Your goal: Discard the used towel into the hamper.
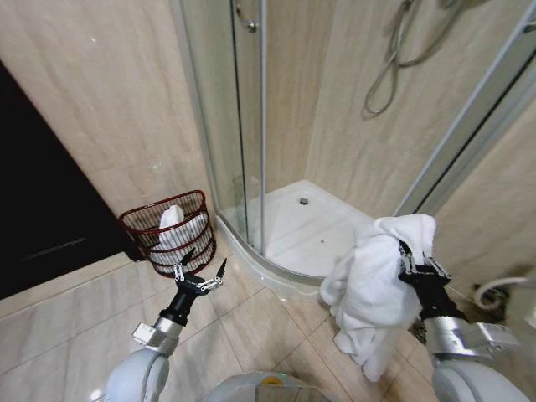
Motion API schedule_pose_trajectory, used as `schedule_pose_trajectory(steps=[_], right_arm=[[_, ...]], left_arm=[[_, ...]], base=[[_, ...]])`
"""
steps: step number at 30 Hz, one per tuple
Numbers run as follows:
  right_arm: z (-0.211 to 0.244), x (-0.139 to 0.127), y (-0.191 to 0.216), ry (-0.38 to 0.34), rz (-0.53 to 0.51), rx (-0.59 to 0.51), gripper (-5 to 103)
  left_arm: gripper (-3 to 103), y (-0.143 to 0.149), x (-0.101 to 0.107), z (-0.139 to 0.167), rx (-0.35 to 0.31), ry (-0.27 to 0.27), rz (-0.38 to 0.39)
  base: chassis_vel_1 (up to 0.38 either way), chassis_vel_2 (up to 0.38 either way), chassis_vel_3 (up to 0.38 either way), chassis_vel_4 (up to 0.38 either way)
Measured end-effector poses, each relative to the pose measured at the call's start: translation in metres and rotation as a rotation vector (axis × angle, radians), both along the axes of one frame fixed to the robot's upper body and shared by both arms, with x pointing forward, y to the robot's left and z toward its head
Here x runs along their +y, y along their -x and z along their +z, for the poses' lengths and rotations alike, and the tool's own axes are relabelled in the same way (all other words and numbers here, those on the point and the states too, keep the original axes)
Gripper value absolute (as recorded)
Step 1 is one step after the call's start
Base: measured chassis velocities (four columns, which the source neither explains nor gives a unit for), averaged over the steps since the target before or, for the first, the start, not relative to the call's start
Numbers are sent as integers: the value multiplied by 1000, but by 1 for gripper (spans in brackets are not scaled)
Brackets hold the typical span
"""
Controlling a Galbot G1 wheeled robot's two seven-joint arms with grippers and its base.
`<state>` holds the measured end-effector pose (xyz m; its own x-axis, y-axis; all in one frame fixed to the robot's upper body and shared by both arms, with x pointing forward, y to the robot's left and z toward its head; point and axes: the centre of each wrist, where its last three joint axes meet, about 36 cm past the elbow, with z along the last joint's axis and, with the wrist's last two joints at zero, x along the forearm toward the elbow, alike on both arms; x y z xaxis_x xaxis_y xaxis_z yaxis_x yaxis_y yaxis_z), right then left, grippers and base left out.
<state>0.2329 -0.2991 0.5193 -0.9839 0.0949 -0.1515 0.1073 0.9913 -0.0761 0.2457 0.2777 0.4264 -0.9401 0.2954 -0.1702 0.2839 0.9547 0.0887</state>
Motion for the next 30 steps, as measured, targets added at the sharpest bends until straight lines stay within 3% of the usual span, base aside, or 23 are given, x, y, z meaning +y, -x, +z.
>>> schedule_pose_trajectory(steps=[30], right_arm=[[-2, 28, -5, 7, 95, -1, 14]], left_arm=[[100, 6, 1, 3, 20, -13, -10]], base=[[152, 150, -110, -110]])
